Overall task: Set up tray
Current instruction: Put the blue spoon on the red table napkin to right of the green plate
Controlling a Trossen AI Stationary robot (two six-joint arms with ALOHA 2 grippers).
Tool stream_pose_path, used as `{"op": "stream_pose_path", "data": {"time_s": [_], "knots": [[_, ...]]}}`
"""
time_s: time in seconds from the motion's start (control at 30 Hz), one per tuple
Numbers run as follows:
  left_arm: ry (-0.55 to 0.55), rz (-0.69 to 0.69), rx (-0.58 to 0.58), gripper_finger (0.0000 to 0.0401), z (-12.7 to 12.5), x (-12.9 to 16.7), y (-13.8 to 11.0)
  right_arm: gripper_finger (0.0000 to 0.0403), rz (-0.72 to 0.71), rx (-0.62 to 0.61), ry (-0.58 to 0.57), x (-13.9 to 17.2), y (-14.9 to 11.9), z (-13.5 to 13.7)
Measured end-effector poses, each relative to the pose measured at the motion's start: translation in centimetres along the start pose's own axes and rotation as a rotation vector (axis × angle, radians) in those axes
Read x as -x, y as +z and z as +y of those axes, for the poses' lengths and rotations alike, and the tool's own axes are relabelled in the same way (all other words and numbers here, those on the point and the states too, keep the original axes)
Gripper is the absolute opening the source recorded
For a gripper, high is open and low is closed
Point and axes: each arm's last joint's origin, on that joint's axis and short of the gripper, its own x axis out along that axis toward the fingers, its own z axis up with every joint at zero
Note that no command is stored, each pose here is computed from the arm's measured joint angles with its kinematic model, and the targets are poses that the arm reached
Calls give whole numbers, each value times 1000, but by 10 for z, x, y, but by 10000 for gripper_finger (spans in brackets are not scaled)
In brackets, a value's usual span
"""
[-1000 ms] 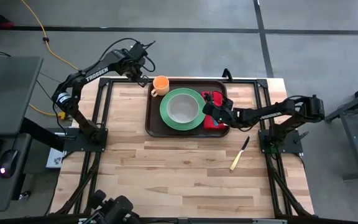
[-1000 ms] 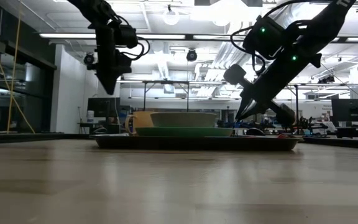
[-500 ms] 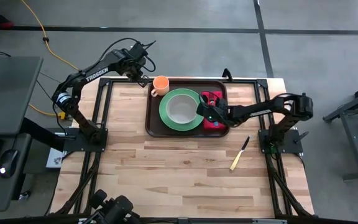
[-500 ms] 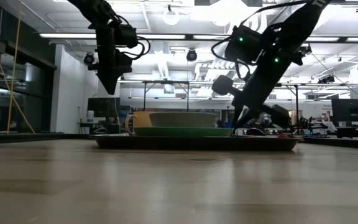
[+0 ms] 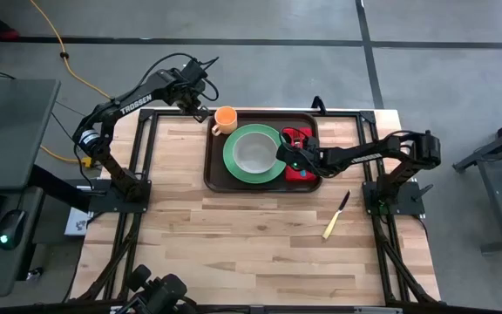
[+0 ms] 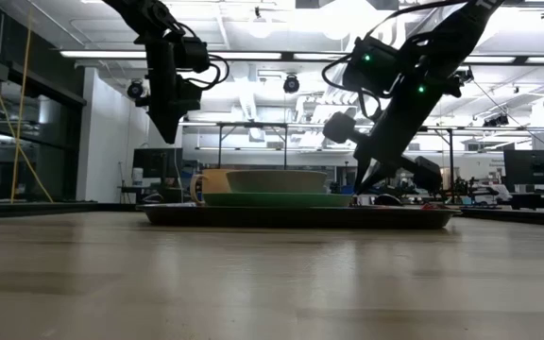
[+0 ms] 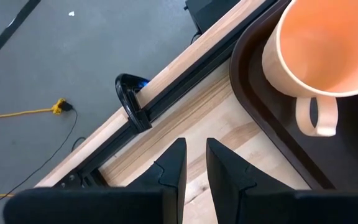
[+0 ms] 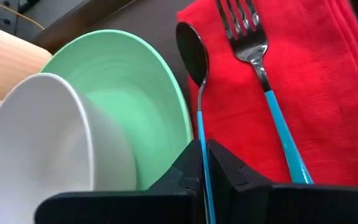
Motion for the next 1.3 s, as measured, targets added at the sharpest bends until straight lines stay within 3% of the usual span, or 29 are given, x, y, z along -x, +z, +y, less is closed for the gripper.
{"op": "stream_pose_path", "data": {"time_s": [1.3], "knots": [[-1,-10,5,92,0,0,1,1,58,57,-59,-7,9,-7]]}}
